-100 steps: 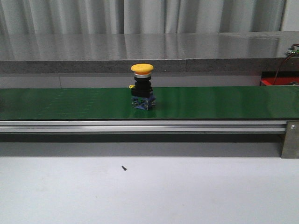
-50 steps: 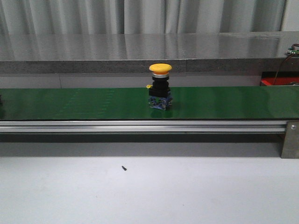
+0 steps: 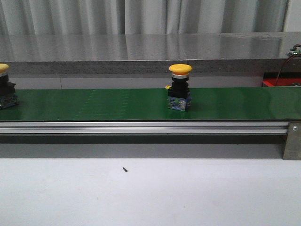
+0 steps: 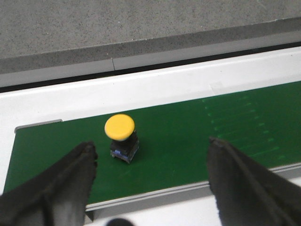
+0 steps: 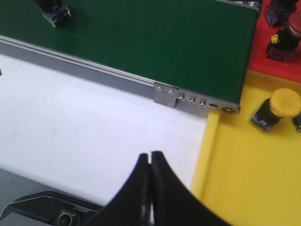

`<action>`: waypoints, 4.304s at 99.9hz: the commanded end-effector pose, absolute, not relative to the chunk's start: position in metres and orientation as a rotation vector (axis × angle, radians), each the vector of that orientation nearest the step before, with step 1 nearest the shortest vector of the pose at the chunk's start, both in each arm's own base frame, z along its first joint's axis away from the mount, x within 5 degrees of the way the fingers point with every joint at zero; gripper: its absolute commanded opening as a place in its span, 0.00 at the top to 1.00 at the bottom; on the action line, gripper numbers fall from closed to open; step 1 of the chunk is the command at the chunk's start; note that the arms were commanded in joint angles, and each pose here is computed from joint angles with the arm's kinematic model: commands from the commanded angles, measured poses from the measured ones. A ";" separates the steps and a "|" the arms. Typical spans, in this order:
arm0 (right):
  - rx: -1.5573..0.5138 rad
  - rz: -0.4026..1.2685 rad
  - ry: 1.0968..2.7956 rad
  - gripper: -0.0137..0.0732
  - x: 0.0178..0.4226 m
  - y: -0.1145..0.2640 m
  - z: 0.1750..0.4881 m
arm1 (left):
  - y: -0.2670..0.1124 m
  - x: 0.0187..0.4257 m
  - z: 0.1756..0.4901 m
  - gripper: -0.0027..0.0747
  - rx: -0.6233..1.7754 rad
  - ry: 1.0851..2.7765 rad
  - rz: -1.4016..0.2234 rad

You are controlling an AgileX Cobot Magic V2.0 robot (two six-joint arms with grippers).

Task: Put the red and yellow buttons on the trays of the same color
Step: 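Grasp the first yellow button at the belt end with the right gripper, then lower the yellow button into the yellow tray and open the right gripper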

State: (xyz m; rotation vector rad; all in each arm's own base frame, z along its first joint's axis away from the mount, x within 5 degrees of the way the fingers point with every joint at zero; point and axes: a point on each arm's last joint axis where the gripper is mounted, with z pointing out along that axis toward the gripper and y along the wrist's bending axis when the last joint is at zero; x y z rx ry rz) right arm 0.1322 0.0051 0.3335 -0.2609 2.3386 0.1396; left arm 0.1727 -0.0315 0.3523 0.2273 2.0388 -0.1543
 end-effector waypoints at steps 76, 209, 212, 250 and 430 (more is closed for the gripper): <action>-0.196 0.254 2.265 0.15 0.153 0.009 0.344 | -0.020 0.090 0.311 0.99 0.153 1.761 -0.198; -0.495 0.251 2.495 0.47 0.354 0.054 0.284 | -0.020 0.090 0.313 0.99 0.149 1.745 -0.196; -0.502 0.245 2.498 0.52 0.354 0.054 0.284 | -0.020 0.090 0.313 0.99 0.149 1.745 -0.196; -0.465 0.176 2.492 0.65 0.325 0.040 0.334 | -0.020 0.090 0.313 0.99 0.149 1.746 -0.196; 0.213 0.027 2.683 0.29 0.248 -0.086 0.211 | -0.020 0.090 0.312 0.99 0.150 1.747 -0.197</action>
